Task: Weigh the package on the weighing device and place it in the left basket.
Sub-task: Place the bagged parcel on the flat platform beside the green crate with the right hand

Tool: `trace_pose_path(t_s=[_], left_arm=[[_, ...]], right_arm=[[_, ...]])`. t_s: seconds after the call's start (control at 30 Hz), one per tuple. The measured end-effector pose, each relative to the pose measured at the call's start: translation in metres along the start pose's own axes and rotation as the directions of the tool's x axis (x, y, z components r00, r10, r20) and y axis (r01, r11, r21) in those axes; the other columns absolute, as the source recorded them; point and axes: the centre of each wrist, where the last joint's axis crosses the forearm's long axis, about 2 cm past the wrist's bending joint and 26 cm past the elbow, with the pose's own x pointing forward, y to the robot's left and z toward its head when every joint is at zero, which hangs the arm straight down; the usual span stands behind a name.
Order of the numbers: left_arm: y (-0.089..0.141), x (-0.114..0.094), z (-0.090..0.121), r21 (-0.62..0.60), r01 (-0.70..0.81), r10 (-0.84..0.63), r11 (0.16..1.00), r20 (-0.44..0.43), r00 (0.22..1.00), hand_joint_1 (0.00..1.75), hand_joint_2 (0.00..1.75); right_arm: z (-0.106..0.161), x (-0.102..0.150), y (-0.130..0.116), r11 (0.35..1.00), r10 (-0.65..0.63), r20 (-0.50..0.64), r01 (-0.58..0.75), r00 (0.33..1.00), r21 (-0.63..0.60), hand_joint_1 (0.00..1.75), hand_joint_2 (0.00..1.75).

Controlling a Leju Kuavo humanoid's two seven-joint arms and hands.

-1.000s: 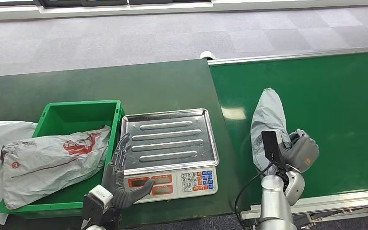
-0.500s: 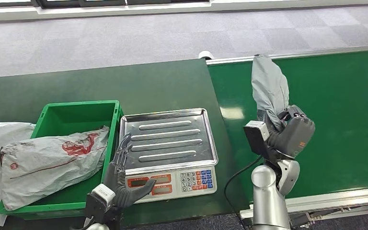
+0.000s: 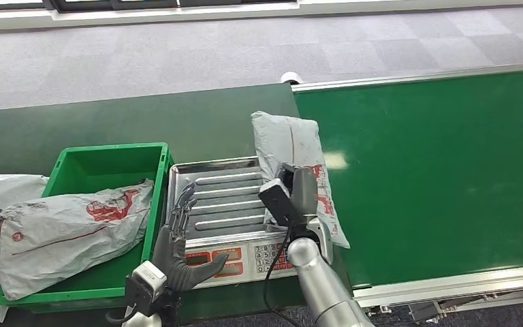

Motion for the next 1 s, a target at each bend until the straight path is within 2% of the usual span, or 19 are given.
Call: trace_pose_path(t_s=[0.1, 0.23, 0.5, 0.53, 0.63, 0.67, 0.8, 1.0], left_arm=[[-0.002, 0.001, -0.001, -0.010, -0.006, 0.006, 1.000, 0.007, 1.000, 0.00, 1.75], [-0.004, 0.001, 0.000, -0.017, -0.008, 0.008, 1.000, 0.014, 1.000, 0.00, 1.75], [-0.003, 0.000, -0.003, -0.019, -0.006, 0.007, 1.000, 0.022, 1.000, 0.00, 1.75], [-0.003, 0.000, -0.004, -0.022, -0.007, 0.008, 1.000, 0.025, 1.000, 0.00, 1.75], [-0.005, 0.000, -0.006, -0.037, -0.013, 0.015, 0.999, 0.035, 0.999, 0.00, 1.75], [-0.005, 0.000, -0.006, -0.041, -0.015, 0.017, 0.999, 0.037, 0.999, 0.00, 1.75], [-0.006, 0.000, -0.005, -0.049, -0.016, 0.018, 0.999, 0.038, 0.999, 0.00, 1.75], [-0.006, 0.000, -0.004, -0.048, 0.000, 0.001, 0.999, 0.021, 1.000, 0.00, 1.75]], right_arm=[[-0.005, 0.014, 0.025, 0.995, -0.048, 0.033, 0.045, 0.998, 0.091, 1.75, 1.75], [-0.004, 0.027, 0.046, 0.980, -0.078, 0.066, 0.064, 0.995, 0.189, 1.75, 1.75], [-0.005, 0.038, 0.060, 0.959, -0.142, 0.142, 0.100, 0.980, 0.266, 1.75, 1.75], [-0.006, 0.039, 0.061, 0.954, -0.169, 0.152, 0.123, 0.974, 0.275, 1.45, 1.75], [-0.011, 0.045, 0.063, 0.931, -0.244, 0.159, 0.185, 0.957, 0.314, 0.14, 1.75], [-0.013, 0.046, 0.063, 0.927, -0.252, 0.156, 0.192, 0.955, 0.321, 0.00, 1.75], [-0.018, 0.050, 0.062, 0.938, -0.242, 0.140, 0.195, 0.960, 0.287, 0.00, 0.00], [-0.019, 0.043, 0.048, 0.979, -0.178, 0.172, 0.156, 0.969, 0.135, 0.00, 0.00]])
